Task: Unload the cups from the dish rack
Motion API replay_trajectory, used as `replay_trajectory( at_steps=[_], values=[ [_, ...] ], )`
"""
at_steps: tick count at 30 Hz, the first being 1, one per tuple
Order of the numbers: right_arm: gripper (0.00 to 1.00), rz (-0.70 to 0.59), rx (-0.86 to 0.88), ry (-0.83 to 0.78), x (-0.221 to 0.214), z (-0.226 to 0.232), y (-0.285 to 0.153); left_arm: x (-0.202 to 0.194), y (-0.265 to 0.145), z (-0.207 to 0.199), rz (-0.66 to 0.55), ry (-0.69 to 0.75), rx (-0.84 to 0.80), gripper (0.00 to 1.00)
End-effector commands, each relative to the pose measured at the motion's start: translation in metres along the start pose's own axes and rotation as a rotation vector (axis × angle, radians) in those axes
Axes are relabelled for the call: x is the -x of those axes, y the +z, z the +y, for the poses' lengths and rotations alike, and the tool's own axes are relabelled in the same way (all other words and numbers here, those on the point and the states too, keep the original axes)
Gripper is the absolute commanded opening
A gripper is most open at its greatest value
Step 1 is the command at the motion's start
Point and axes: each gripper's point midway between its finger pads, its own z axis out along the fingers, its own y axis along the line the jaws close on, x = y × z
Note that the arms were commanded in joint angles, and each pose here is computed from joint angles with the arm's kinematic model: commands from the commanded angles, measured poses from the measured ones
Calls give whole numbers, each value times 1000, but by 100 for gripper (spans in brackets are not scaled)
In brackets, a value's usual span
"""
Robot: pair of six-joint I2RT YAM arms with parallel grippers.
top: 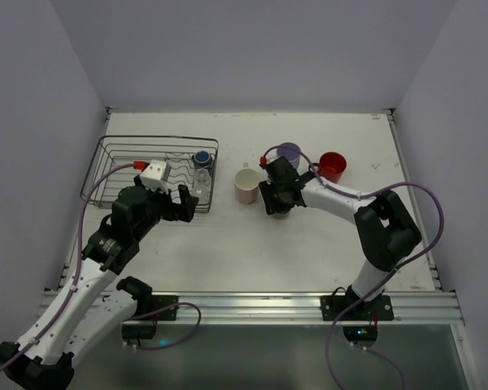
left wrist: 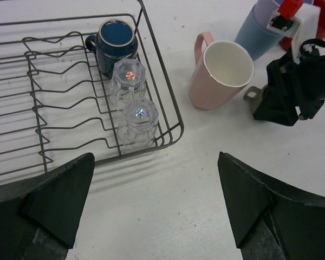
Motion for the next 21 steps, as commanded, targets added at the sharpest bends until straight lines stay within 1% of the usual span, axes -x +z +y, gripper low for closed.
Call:
replay_trajectory(
  at_steps=[1, 3, 4, 5, 7, 8, 9, 10, 12, 13, 15, 16, 17, 18, 20, 21],
  values=[
    [47, -138, 39, -11, 37, 8, -37, 19, 2, -1, 0, 15, 18, 100],
    [51, -161, 48, -7, 39, 8, -48, 26, 5, -7, 3, -8, -1, 100],
    [52, -173, 52, -5, 39, 8, -53, 23, 12, -8, 29, -16, 1, 100],
    [52, -214, 64, 0, 42, 9, -66, 26, 14, -9, 33, -24, 1, 99],
    [52, -236, 79, 3, 37, 9, -75, 26, 26, -9, 61, -40, 18, 97],
    [52, -267, 92, 8, 40, 10, -82, 28, 31, -8, 62, -45, 29, 95],
    [52, -320, 112, 12, 46, 12, -98, 29, 36, -6, 68, -51, 42, 93],
    [51, -326, 119, 18, 39, 11, -99, 32, 47, -6, 75, -60, 58, 90],
    [50, -429, 159, 26, 51, 15, -122, 35, 63, 7, 78, -72, 143, 88],
    [49, -441, 167, 31, 48, 15, -123, 40, 69, 9, 64, -81, 162, 86],
    [46, -520, 196, 52, 56, 17, -139, 43, 88, 12, 57, -95, 192, 79],
    [45, -531, 204, 61, 54, 18, -140, 48, 98, 12, 41, -101, 198, 75],
    [42, -548, 209, 66, 56, 18, -143, 49, 105, 17, 43, -99, 230, 73],
    [41, -561, 214, 69, 56, 18, -146, 48, 120, 19, 62, -97, 253, 72],
    [40, -593, 229, 80, 56, 18, -153, 47, 136, 24, 81, -93, 284, 71],
    [40, -599, 230, 83, 56, 18, -154, 48, 150, 25, 95, -85, 299, 71]
  ],
)
